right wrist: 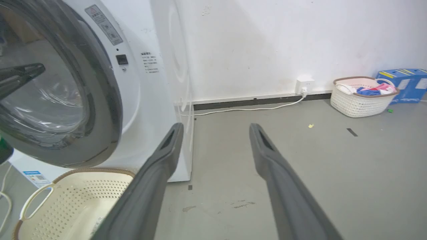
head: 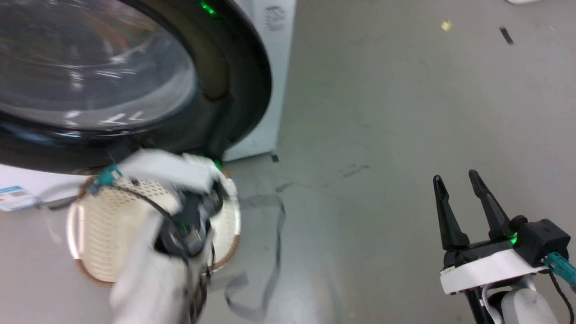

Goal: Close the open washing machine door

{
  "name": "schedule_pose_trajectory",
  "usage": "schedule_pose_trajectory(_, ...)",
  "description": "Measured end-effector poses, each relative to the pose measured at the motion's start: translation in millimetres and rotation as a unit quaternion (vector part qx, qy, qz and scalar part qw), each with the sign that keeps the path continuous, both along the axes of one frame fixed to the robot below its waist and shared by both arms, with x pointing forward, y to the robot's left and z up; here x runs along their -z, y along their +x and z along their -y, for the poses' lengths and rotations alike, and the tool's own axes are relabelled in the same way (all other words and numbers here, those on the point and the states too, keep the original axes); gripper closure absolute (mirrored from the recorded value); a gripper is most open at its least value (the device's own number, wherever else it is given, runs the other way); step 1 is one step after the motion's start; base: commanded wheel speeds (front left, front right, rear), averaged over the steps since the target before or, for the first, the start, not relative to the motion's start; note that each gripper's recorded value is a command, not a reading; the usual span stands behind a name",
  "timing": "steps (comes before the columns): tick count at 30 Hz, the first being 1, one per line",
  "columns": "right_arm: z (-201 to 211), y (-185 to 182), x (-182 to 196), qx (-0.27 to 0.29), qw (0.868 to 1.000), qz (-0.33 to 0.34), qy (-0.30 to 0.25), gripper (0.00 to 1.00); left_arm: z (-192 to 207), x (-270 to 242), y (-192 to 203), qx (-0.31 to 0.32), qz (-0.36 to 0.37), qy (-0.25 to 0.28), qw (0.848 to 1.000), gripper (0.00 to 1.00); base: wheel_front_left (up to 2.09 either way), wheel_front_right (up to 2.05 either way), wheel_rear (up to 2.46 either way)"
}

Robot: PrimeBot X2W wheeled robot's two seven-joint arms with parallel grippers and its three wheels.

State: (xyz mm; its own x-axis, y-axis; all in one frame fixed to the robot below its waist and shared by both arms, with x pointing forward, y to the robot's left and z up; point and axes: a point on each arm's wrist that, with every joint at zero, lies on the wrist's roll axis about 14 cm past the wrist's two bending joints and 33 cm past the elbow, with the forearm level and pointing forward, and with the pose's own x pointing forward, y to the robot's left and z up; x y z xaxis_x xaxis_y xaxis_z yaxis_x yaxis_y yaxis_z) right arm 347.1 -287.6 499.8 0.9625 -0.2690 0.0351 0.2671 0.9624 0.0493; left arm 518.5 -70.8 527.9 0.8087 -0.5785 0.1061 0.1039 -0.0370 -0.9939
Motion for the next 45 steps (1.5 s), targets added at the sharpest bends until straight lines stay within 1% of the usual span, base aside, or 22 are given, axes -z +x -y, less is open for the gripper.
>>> schedule_pose_trajectory(1, -2.2, 1.3, -2.7, -0.004, 1.0, 0.005, -0.001, 0.0, -1.2, 3.5, -10.7, 0.008, 0.011, 0.024, 1.0, 0.98, 0.0, 0.0, 0.0)
schedule_pose_trajectory(2, -4.9, 2.3, -5.3, -0.009, 1.0, 0.009, -0.003, 0.0, -3.1, 9.7, -22.8, 0.016, 0.024, 0.058, 0.998, 0.71, 0.0, 0.0, 0.0)
schedule_pose_trajectory(3, -8.1, 2.6, -6.5, -0.014, 1.0, 0.012, -0.003, 0.0, -8.4, 17.1, -33.4, 0.017, 0.038, 0.094, 0.995, 0.46, 0.0, 0.0, 0.0)
schedule_pose_trajectory(4, -11.9, 3.1, -7.0, -0.02, 1.0, 0.013, -0.003, 0.0, -14.9, 24.5, -43.5, 0.012, 0.049, 0.126, 0.991, 0.0, 0.0, 0.0, 0.0)
schedule_pose_trajectory(7, -25.6, 5.4, -9.0, -0.041, 0.999, 0.019, -0.003, 0.0, -44.8, 40.9, -66.3, -0.022, 0.086, 0.211, 0.973, 0.0, 0.0, 0.0, 0.0)
schedule_pose_trajectory(8, -30.5, 6.2, -10.7, -0.049, 0.999, 0.023, -0.002, 0.0, -55.6, 44.3, -73.0, -0.031, 0.108, 0.248, 0.962, 0.0, 0.0, 0.0, 0.0)
schedule_pose_trajectory(9, -35.4, 6.9, -12.4, -0.056, 0.998, 0.026, -0.003, 0.0, -65.4, 49.1, -80.1, -0.031, 0.134, 0.291, 0.947, 0.0, 0.0, 0.0, 0.0)
schedule_pose_trajectory(11, -45.5, 7.9, -15.1, -0.072, 0.997, 0.032, -0.002, 0.0, -88.5, 61.4, -91.3, -0.029, 0.174, 0.377, 0.909, 0.0, 0.0, 0.0, 0.0)
schedule_pose_trajectory(13, -56.8, 9.2, -16.1, -0.091, 0.995, 0.035, -0.003, 0.0, -115.3, 63.5, -95.1, -0.049, 0.196, 0.436, 0.877, 0.0, 0.0, 0.0, 0.0)
schedule_pose_trajectory(14, -71.8, 11.4, -18.1, -0.117, 0.992, 0.038, -0.006, 0.0, -148.7, 37.0, -95.0, -0.113, 0.235, 0.481, 0.837, 0.0, 0.0, 0.0, 0.0)
schedule_pose_trajectory(17, -84.8, 14.7, -22.9, -0.139, 0.989, 0.046, -0.009, 0.0, -173.1, 14.8, -106.5, -0.164, 0.265, 0.516, 0.798, 0.0, 0.0, 0.0, 0.0)
schedule_pose_trajectory(18, -99.0, 18.4, -27.4, -0.163, 0.985, 0.053, -0.011, 0.0, -198.9, -3.5, -119.2, -0.218, 0.272, 0.535, 0.77, 0.0, 0.0, 0.0, 0.0)
schedule_pose_trajectory(21, -110.9, 20.8, -31.7, -0.181, 0.982, 0.06, -0.014, 0.0, -221.9, -16.4, -132.8, -0.259, 0.274, 0.555, 0.741, 0.0, 0.0, 0.0, 0.0)
schedule_pose_trajectory(25, -121.3, 23.0, -35.6, -0.196, 0.978, 0.065, -0.014, 0.0, -235.8, -19.8, -149.4, -0.275, 0.281, 0.596, 0.7, 0.0, 0.0, 0.0, 0.0)
schedule_pose_trajectory(27, -124.5, 23.5, -35.1, -0.201, 0.977, 0.065, -0.014, 0.0, -240.1, -19.3, -154.4, -0.28, 0.28, 0.609, 0.688, 0.0, 0.0, 0.0, 0.0)
schedule_pose_trajectory(31, -136.1, 23.5, -25.7, -0.218, 0.975, 0.051, -0.011, 0.0, -243.6, -8.6, -159.8, -0.273, 0.268, 0.631, 0.675, 0.0, 0.0, 0.0, 0.0)
schedule_pose_trajectory(32, -140.2, 24.0, -23.1, -0.224, 0.973, 0.047, -0.011, 0.61, -244.1, -4.3, -160.6, -0.266, 0.267, 0.641, 0.669, 0.0, 0.0, 0.0, 0.0)
schedule_pose_trajectory(33, -143.8, 24.8, -20.8, -0.23, 0.972, 0.044, -0.01, 0.91, -244.7, 0.1, -161.2, -0.26, 0.265, 0.649, 0.664, 0.0, 0.0, 0.0, 0.0)
schedule_pose_trajectory(34, -147.4, 25.7, -18.4, -0.236, 0.971, 0.04, -0.011, 1.0, -245.6, 3.0, -161.3, -0.258, 0.262, 0.654, 0.662, 0.0, 0.0, 0.0, 0.0)
schedule_pose_trajectory(37, -158.2, 33.9, -15.1, -0.26, 0.965, 0.034, -0.02, 1.0, -251.5, 10.3, -159.7, -0.259, 0.247, 0.664, 0.657, 0.0, 0.0, 0.0, 0.0)
schedule_pose_trajectory(40, -171.9, 49.8, -16.4, -0.293, 0.955, 0.035, -0.038, 1.0, -258.1, 17.0, -156.2, -0.263, 0.229, 0.674, 0.652, 0.0, 0.0, 0.0, 0.0)
schedule_pose_trajectory(45, -195.0, 88.1, -17.8, -0.348, 0.935, 0.038, -0.055, 1.0, -269.2, 29.4, -146.4, -0.27, 0.197, 0.68, 0.653, 0.0, 0.0, 0.0, 0.0)
